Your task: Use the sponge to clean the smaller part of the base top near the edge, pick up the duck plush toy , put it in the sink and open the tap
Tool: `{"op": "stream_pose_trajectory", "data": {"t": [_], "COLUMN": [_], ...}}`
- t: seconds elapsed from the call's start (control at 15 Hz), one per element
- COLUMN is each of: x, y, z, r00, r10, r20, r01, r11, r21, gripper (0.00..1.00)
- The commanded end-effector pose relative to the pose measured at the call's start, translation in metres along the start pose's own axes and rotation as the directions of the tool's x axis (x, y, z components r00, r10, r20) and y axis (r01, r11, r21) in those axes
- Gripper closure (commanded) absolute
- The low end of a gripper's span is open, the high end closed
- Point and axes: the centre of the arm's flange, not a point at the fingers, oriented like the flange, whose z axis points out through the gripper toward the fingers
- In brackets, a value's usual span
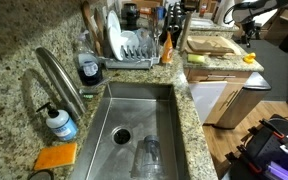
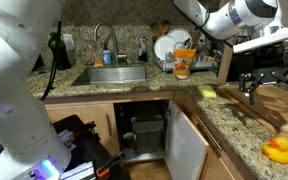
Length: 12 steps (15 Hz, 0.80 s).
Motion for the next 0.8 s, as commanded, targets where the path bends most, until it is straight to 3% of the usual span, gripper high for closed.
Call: {"op": "stream_pose_trajectory", "data": {"t": [0.0,0.2,0.33,0.53,0.73], "x": [-0.011,-0.015,-0.012,-0.010,0.003], "y": [0.018,0.030,0.035,0.034,0.036], "z": [0.050,0.082,0.075,0.084,0.082], "r00": [0.981,0.941,0.952,0.943,0.926], "r10": [0.192,0.337,0.303,0.328,0.369], "r20": [0.021,0.030,0.045,0.058,-0.082], "r01": [-0.193,-0.337,-0.304,-0.330,-0.360], "r11": [0.979,0.941,0.952,0.944,0.927], "r21": [0.064,0.024,0.022,0.015,0.105], "gripper": [0.00,0.00,0.00,0.00,0.00]}}
